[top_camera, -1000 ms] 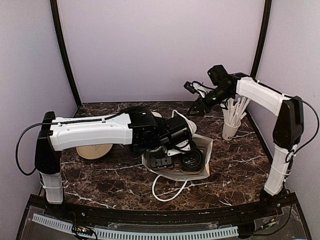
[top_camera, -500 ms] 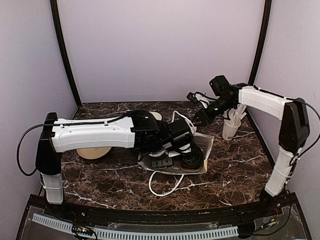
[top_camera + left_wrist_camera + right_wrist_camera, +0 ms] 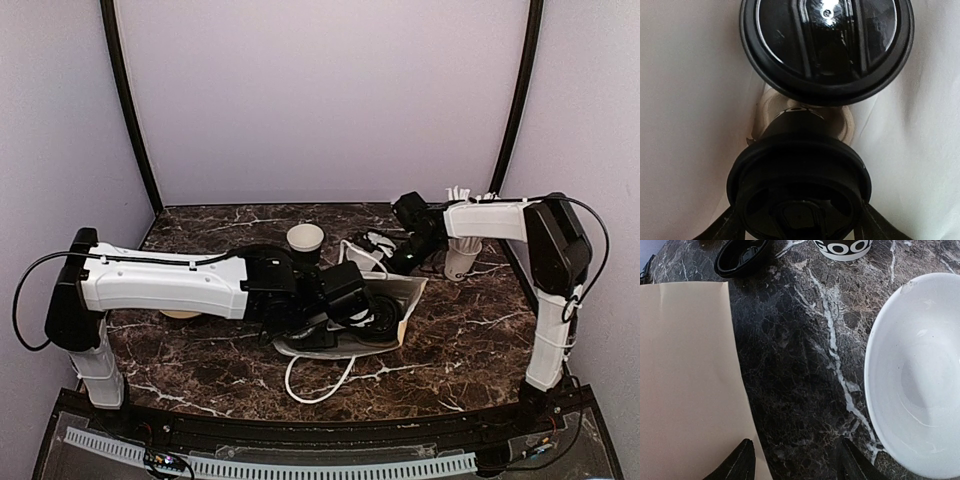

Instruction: Pack the takeout coffee

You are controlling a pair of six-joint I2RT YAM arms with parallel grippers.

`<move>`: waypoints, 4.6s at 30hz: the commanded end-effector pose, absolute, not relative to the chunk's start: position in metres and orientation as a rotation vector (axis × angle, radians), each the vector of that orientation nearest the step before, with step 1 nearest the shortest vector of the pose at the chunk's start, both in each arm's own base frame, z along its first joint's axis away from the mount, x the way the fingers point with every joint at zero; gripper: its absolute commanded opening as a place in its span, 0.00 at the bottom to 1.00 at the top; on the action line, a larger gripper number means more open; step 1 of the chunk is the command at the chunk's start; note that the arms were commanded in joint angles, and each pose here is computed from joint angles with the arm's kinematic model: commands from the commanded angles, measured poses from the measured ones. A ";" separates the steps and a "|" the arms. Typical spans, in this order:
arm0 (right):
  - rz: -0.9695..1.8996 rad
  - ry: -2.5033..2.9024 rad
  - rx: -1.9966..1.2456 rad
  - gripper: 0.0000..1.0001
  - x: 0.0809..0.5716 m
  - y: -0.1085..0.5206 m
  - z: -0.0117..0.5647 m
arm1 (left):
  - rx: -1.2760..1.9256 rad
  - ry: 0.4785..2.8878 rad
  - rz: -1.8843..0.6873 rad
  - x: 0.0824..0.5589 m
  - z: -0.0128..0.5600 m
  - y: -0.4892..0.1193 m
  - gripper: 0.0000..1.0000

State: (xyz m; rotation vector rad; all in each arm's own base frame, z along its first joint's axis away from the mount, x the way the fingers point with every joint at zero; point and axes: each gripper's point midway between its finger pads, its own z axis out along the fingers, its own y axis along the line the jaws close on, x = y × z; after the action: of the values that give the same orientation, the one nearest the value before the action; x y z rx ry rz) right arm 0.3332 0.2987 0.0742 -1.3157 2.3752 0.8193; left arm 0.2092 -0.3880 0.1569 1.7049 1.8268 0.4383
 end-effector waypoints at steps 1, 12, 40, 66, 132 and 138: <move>0.947 2.362 -1.319 0.55 0.327 0.314 0.066 | 1.648 1.772 0.412 0.210 0.176 -0.386 0.37; 1.108 2.380 -1.406 0.55 0.304 0.328 0.059 | 1.729 1.882 0.311 0.194 0.160 -0.378 0.36; 0.692 2.206 -1.383 0.62 0.348 0.251 0.205 | 1.881 2.200 0.018 0.172 0.124 -0.401 0.33; 0.755 2.054 -1.324 0.67 0.317 0.245 0.279 | 1.662 2.109 -0.160 0.182 0.219 -0.410 0.99; 1.058 1.749 -1.505 0.02 0.239 0.338 0.334 | 0.627 1.439 -0.314 0.219 0.498 -0.297 0.99; 1.143 1.587 -1.692 0.00 0.175 0.347 0.342 | 0.601 1.422 -0.280 0.220 0.495 -0.288 0.99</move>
State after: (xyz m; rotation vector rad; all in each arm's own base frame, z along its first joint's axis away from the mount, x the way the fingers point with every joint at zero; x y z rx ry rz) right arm 0.2236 0.3418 0.3220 -1.5704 1.7576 1.0728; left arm 0.2196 -0.3076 0.4795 0.6893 1.4639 -0.2891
